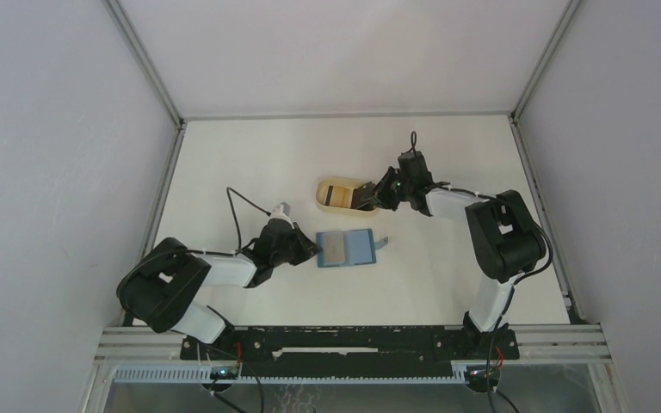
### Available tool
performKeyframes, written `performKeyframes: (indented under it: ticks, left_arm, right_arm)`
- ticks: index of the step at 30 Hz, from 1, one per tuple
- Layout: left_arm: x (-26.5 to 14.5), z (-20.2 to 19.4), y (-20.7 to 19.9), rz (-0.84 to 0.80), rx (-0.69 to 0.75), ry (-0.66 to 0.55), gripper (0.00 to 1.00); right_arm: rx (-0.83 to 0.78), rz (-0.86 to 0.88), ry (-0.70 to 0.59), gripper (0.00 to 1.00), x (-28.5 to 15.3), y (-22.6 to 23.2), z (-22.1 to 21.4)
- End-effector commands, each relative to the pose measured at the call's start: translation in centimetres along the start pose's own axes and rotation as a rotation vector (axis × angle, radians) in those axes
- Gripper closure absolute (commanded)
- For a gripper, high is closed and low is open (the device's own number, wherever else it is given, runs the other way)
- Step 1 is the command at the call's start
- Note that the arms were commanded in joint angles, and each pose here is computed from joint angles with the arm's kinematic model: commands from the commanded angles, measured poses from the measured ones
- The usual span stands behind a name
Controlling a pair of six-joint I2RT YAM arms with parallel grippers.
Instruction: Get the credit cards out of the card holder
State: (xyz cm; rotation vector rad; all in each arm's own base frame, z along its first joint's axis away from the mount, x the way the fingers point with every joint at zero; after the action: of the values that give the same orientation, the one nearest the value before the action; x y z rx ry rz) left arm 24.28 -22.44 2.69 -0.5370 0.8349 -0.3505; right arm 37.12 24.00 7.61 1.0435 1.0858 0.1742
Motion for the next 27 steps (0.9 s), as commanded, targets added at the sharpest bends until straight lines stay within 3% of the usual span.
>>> performKeyframes:
  ticks: [1, 7, 15, 21, 27]
  left_arm:
    - [-1.0, -4.0, 4.0, 0.132, 0.051, 0.135, 1.00]
    - [-1.1, -3.9, 3.8, 0.126, 0.050, 0.135, 1.00]
    - [-1.6, -2.9, 3.0, 0.112, 0.063, 0.113, 1.00]
    - [-2.3, -1.6, 2.0, 0.102, 0.085, 0.082, 1.00]
    - [-3.1, 0.2, 1.1, 0.089, 0.076, 0.007, 1.00]
  right_arm:
    - [-0.049, 0.059, -0.056, 0.85, -1.4, 2.7, 0.9]
    - [-0.080, 0.075, -0.068, 0.58, -1.9, 3.2, 1.1]
    - [-0.184, 0.126, -0.179, 0.42, -5.4, 6.2, 1.7]
    - [-0.465, 0.130, -0.261, 0.05, -8.6, 9.5, -1.6]
    - [-0.726, -0.025, -0.259, 0.01, -6.9, 6.7, -8.1]
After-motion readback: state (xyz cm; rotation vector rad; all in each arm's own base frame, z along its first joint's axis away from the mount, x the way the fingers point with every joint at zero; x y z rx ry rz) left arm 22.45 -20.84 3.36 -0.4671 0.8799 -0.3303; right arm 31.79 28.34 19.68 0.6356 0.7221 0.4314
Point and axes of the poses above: each gripper's point midway between its finger pads, its own x axis out along the fingers, its own y axis along the line the jaws close on, z = x × y, the point moved 2 cm from there along -x, back along the fingers, and after that the axes turned 10 degrees about x, right-handed, at the moved point
